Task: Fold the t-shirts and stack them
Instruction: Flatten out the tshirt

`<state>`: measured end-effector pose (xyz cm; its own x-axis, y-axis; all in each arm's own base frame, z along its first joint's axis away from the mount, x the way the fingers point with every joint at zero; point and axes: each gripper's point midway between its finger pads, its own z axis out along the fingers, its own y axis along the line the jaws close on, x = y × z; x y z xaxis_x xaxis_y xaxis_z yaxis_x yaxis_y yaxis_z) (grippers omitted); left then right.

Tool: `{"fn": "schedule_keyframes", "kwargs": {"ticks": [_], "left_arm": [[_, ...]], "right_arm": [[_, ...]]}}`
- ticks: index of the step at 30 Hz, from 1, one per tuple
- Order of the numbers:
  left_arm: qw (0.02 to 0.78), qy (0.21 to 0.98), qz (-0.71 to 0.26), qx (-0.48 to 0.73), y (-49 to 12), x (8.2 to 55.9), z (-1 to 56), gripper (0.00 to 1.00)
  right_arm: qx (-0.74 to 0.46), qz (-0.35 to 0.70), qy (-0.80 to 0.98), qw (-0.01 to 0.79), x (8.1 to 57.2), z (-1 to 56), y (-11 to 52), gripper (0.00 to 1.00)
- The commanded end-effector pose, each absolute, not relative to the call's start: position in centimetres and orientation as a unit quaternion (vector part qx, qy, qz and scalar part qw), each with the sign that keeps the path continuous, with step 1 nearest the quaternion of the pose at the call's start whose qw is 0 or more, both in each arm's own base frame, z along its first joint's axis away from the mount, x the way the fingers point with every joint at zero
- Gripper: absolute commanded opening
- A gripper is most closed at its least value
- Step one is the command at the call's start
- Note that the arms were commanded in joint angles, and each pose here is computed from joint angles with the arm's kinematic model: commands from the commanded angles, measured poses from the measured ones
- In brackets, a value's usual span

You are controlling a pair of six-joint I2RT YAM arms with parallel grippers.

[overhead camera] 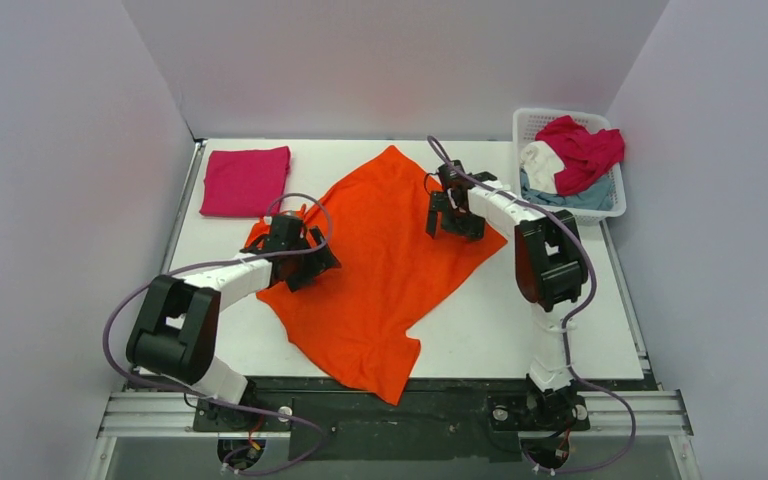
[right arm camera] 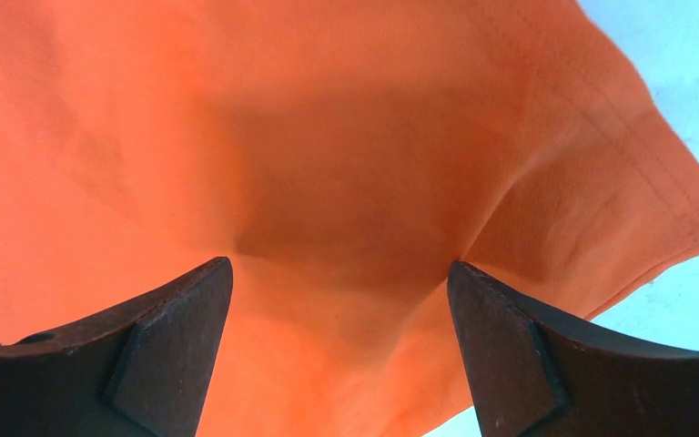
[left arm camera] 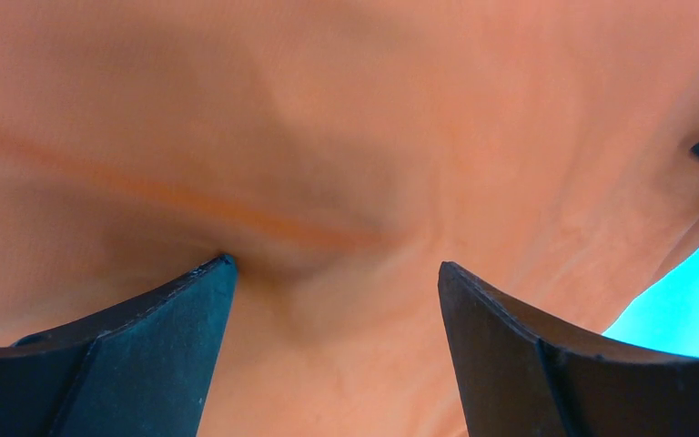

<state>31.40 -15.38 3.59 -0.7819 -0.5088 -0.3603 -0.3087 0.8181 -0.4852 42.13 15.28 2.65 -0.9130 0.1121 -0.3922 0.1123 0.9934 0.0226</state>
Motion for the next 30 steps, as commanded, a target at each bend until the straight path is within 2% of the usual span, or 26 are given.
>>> {"fn": "schedule_keyframes", "kwargs": {"ticks": [1,6,13,16,19,23,24,25,26,27,28,29,30], "left_arm": [[0.261,0.927,-0.176,-0.205,-15.8,35.0,3.1,0.93],[0.244,0.95,-0.12,-0.151,-17.4,40.0,2.0,0.93],[0.28,0.948,-0.137,-0.069,-24.3,50.3,3.4,0.93],[0.266,0.95,-0.16,-0.04,-26.6,52.4,3.5,0.93],[0.291,0.937,-0.194,-0.002,-29.1,54.9,6.9,0.93],[0.307,0.93,-0.2,0.028,-29.4,53.2,11.4,0.93],[0.294,0.936,-0.193,0.029,-28.9,52.0,10.4,0.93],[0.323,0.925,-0.2,0.034,-28.6,51.1,14.2,0.93],[0.313,0.93,-0.192,0.032,-27.9,49.6,12.7,0.93],[0.349,0.915,-0.203,0.022,-27.2,48.5,17.0,0.94],[0.338,0.92,-0.197,0.014,-26.2,46.7,14.7,0.94],[0.378,0.9,-0.216,-0.003,-25.3,45.4,19.2,0.94],[0.393,0.893,-0.217,-0.013,-23.9,43.1,19.8,0.94]], "right_arm": [[0.077,-0.039,0.979,0.184,40.2,3.1,13.3,0.83],[0.129,-0.054,0.976,0.168,34.7,1.3,11.1,0.81],[0.198,-0.047,0.966,0.16,26.3,-0.5,9.1,0.81],[0.179,-0.028,0.969,0.168,24.9,-0.1,10.4,0.81],[0.164,-0.009,0.966,0.199,25.7,2.0,11.5,0.81],[0.176,-0.016,0.948,0.263,28.1,6.5,10.1,0.85],[0.181,-0.016,0.945,0.273,28.4,7.3,9.8,0.86],[0.194,-0.012,0.937,0.289,28.7,8.7,9.1,0.89],[0.202,-0.009,0.934,0.296,28.8,9.2,8.7,0.91],[0.216,-0.007,0.927,0.307,28.7,10.0,7.8,0.92],[0.223,-0.01,0.924,0.311,28.6,10.3,7.3,0.93],[0.237,-0.021,0.917,0.319,28.2,10.6,6.0,0.95],[0.243,-0.029,0.915,0.32,27.8,10.6,5.3,0.96]]}}
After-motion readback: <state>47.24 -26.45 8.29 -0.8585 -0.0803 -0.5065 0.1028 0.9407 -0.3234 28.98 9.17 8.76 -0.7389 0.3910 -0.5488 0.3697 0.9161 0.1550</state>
